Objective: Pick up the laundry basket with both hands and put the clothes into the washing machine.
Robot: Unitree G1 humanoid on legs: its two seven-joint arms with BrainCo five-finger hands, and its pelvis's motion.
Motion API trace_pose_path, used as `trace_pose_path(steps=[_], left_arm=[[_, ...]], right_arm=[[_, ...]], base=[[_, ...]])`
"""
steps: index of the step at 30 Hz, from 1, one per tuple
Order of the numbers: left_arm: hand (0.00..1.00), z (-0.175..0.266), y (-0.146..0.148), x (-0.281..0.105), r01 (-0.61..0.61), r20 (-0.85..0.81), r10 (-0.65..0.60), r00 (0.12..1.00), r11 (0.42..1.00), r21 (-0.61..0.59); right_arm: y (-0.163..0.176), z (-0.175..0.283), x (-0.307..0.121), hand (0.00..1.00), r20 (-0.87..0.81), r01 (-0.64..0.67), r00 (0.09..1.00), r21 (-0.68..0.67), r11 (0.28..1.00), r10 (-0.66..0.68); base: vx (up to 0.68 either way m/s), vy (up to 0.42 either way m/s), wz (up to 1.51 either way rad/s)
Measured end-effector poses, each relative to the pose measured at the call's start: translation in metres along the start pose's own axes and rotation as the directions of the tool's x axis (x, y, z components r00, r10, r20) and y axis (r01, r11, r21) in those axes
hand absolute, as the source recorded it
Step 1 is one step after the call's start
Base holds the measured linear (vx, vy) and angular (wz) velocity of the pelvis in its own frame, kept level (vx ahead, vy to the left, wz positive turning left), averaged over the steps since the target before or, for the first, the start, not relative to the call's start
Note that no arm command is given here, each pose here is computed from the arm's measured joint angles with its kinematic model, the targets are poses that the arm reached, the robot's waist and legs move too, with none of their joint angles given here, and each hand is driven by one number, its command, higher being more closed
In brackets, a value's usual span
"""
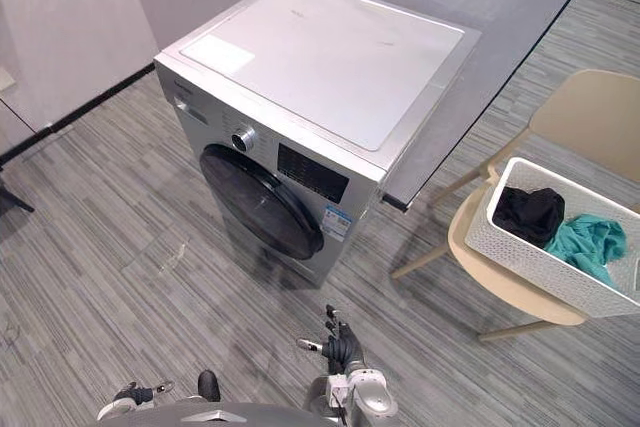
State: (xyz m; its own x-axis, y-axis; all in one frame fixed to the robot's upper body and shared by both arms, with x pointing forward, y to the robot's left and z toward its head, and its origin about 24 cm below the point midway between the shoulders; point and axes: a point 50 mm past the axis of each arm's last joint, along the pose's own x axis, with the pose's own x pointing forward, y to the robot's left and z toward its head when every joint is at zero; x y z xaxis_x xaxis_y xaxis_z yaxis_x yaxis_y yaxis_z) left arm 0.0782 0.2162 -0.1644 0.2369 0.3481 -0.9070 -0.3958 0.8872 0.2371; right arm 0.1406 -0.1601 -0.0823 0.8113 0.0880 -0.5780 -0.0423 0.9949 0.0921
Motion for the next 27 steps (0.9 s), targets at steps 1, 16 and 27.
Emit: trace_pose_path(steps=[1, 16, 27], left_arm=[[0.0, 0.001, 0.001, 0.0, -0.002, 0.003, 0.002, 1.0, 1.0, -0.005], [0.0, 0.029, -0.008, 0.001, 0.013, 0.076, -0.01, 0.997, 0.999, -0.031], [0.0, 0.047, -0.012, 0.0, 0.04, 0.124, -0.027, 0.992, 0.993, -0.108]], right_arm=[[0.0, 0.002, 0.001, 0.0, 0.005, -0.011, 1.0, -0.012, 1.0, 0.012], [0.026, 0.1, 0.045, 0.0, 0.295, -0.104, 0.948, -0.068, 0.992, 0.12], [-0.022, 0.188, 0.055, 0.0, 0.507, 0.123, 0.845, 0.124, 0.985, -0.17]], base=[[0.0, 0.0, 0.0], [0.03, -0.003, 0.13], [-0.03, -0.004, 0.07]])
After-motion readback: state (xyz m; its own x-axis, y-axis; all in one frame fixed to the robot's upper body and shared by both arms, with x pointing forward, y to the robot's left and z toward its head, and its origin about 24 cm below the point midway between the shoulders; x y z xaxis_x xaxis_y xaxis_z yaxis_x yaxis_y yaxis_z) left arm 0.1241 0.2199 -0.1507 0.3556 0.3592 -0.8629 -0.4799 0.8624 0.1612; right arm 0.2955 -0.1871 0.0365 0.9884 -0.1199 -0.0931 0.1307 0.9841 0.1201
